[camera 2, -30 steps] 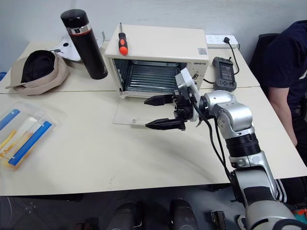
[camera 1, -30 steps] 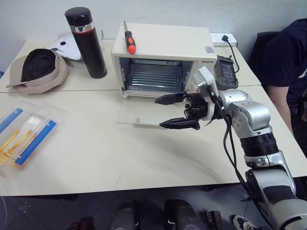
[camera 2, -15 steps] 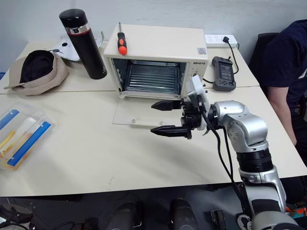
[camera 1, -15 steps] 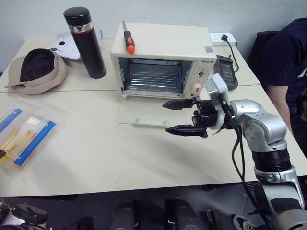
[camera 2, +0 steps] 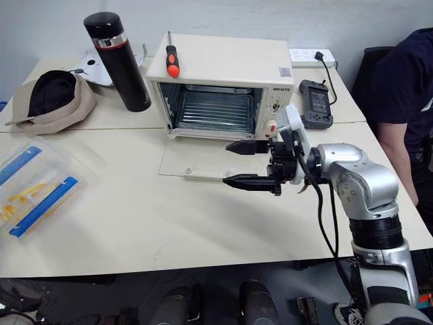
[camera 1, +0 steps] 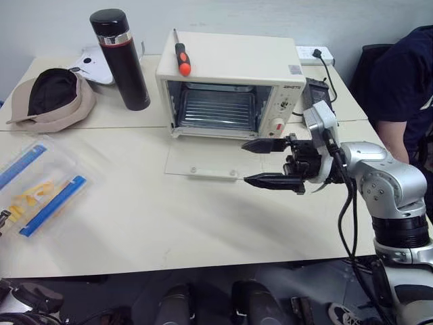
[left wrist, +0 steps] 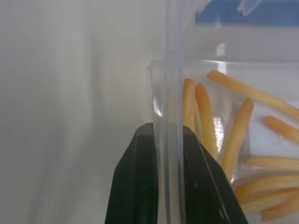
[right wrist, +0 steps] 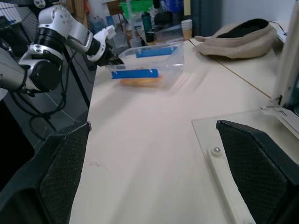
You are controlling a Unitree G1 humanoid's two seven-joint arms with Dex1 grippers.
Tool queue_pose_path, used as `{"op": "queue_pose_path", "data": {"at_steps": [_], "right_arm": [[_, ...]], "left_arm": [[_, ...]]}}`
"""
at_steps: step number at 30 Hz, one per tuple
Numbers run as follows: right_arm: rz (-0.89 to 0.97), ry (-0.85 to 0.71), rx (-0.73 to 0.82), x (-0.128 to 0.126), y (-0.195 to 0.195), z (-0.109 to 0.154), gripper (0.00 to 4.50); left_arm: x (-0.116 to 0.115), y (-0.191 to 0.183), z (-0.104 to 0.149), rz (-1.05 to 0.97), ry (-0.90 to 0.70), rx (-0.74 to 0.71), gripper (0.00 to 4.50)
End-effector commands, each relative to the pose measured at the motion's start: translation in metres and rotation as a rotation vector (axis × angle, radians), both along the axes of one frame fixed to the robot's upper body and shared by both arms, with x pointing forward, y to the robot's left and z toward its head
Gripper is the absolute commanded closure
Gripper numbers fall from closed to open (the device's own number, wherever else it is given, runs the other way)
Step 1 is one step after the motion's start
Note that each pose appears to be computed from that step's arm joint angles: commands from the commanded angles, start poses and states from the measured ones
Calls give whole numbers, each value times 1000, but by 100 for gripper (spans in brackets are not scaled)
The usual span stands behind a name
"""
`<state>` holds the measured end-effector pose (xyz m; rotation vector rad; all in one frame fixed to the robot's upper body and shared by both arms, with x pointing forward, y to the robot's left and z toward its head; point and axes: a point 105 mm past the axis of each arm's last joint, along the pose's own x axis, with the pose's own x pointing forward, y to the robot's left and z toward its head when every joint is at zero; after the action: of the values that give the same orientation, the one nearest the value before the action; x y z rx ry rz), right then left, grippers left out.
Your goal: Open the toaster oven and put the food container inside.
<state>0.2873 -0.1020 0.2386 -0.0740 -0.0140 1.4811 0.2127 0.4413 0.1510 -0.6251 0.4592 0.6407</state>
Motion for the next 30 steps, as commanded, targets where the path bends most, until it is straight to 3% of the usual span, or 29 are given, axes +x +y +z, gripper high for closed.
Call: {"op": "queue_pose_path", "data": {"at_steps": [1,11,16,21,30], "right_arm": [[-95,-79,-14,3,-25,13,0],[-277,-49,-52,0,-69,-2,0],[-336,-64,-29,-9,-71,-8,0],[-429,-106,-6,-10,-75,-8,0],[-501,-145,9,-15,-73,-6,0]], "left_arm": [[21,-29,51,-287,-161,154,436],[92,-167,97,-945,-223,334,436],[134,-219,104,-974,-215,360,436],[161,-267,99,-1019,-223,332,436],[184,-323,90,-1120,-201,306,436]]}}
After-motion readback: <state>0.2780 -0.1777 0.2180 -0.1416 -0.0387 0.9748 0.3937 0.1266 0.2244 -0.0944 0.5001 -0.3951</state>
